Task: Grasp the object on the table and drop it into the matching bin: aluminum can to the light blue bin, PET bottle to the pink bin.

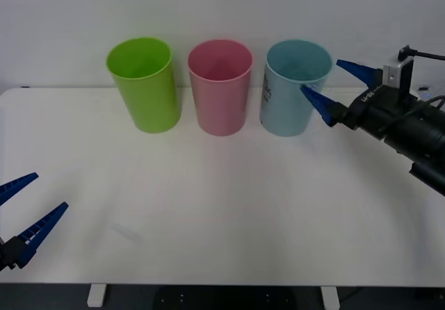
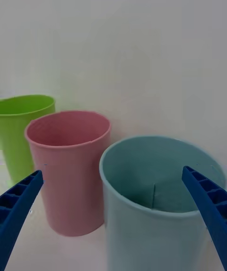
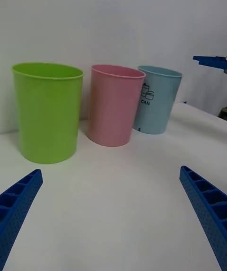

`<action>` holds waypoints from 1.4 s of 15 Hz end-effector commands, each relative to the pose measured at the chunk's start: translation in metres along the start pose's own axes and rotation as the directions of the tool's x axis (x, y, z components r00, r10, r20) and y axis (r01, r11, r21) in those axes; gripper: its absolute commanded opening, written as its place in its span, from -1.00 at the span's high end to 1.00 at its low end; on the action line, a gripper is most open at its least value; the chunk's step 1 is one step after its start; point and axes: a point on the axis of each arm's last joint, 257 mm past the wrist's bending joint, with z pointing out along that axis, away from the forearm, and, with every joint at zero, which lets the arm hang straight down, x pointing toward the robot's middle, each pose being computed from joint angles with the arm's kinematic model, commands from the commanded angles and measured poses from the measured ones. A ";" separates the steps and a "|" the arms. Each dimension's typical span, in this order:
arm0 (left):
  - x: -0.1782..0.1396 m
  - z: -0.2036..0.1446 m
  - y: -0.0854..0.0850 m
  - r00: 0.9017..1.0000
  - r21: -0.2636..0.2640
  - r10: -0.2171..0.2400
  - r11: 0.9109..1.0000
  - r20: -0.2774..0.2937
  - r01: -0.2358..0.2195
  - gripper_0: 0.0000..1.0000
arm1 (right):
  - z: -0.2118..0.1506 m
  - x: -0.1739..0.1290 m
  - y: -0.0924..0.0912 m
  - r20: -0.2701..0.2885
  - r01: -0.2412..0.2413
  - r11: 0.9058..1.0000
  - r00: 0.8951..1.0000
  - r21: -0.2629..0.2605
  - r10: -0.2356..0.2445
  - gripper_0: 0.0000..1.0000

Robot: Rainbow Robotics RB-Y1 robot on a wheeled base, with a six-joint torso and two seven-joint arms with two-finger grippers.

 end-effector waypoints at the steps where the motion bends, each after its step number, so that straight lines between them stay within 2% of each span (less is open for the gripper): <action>1: 0.000 0.000 0.000 1.000 0.000 0.000 1.000 0.000 0.000 -1.00 | -0.026 0.012 0.011 -0.019 -0.003 1.000 1.000 -0.008 0.003 -1.00; 3: 0.000 0.000 0.000 1.000 0.000 0.000 1.000 0.000 0.000 -1.00 | -0.043 0.025 0.015 -0.041 -0.010 1.000 0.999 -0.003 0.010 -1.00; 10: 0.000 0.000 0.000 1.000 0.000 0.000 1.000 0.000 0.000 -1.00 | -0.108 0.075 0.009 -0.147 0.019 0.997 0.989 0.071 -0.008 -1.00; 12: 0.000 0.000 0.000 1.000 0.000 0.000 1.000 0.000 0.000 -1.00 | -0.124 0.085 0.007 -0.171 0.063 0.994 0.984 0.084 -0.048 -1.00; 14: 0.000 0.000 0.000 1.000 0.000 0.000 1.000 0.000 0.000 -1.00 | -0.141 0.094 0.006 -0.193 0.085 0.992 0.979 0.094 -0.066 -1.00; 15: 0.000 0.000 0.000 1.000 0.000 0.000 1.000 0.000 0.000 -1.00 | -0.150 0.099 0.008 -0.200 0.070 0.993 0.979 0.098 -0.049 -1.00; 21: 0.000 0.000 0.000 1.000 0.000 0.000 1.000 0.000 0.000 -1.00 | -0.195 0.108 0.018 -0.233 0.044 0.997 0.972 0.068 -0.027 -1.00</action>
